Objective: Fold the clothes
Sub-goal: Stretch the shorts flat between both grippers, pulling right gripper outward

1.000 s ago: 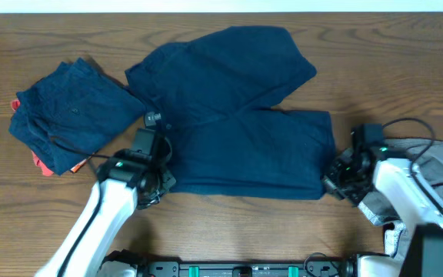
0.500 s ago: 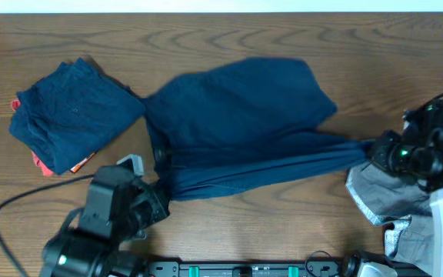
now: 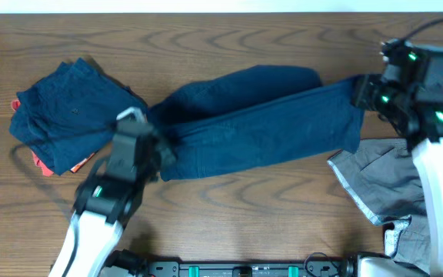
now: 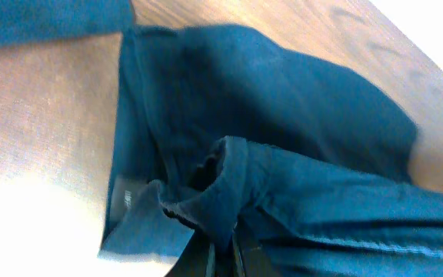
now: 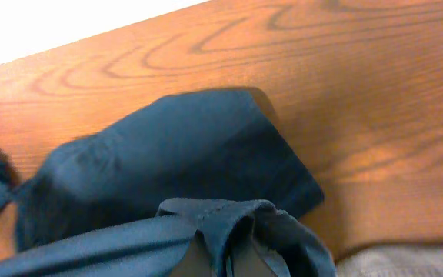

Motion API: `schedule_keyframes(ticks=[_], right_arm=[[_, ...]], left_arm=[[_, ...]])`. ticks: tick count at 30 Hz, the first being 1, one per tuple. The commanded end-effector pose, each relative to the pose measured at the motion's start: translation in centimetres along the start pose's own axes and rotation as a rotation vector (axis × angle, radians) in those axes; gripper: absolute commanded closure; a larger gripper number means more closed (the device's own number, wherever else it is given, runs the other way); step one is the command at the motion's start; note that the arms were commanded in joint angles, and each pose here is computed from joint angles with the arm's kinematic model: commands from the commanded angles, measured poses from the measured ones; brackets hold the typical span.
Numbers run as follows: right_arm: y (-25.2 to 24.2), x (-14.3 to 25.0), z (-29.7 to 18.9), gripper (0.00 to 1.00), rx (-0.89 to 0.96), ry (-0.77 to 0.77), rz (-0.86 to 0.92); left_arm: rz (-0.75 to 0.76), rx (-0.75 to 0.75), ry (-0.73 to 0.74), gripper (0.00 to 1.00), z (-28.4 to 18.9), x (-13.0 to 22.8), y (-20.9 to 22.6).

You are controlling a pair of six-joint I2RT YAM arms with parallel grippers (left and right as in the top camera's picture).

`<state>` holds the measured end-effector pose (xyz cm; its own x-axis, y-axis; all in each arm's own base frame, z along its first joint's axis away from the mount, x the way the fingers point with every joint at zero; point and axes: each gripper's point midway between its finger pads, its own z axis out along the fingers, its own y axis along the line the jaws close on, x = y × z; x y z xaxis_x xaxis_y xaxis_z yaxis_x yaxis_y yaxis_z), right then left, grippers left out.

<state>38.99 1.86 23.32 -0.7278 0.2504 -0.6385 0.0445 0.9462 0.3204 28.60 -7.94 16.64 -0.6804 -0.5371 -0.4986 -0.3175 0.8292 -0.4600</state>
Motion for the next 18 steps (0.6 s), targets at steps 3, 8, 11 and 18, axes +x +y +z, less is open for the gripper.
schedule_keyframes(ticks=[3,8,11,18], right_arm=[[-2.1,0.3,5.8,0.99,0.081,0.060,-0.029],[-1.5,1.2,11.6,0.98,0.054,0.089,-0.058],[-0.5,1.6,14.5,0.98,0.019,0.081,-0.083],[2.2,1.6,18.1,0.56,-0.057,0.034,-0.135]], left_arm=[[-0.048,-0.173,-0.058,0.94,5.4,-2.8,3.4],[-0.087,-0.186,-0.091,0.94,10.0,-4.5,4.4],[-0.098,-0.201,-0.088,0.94,11.9,-4.6,5.2],[-0.169,-0.174,-0.077,0.64,14.0,-4.6,5.6]])
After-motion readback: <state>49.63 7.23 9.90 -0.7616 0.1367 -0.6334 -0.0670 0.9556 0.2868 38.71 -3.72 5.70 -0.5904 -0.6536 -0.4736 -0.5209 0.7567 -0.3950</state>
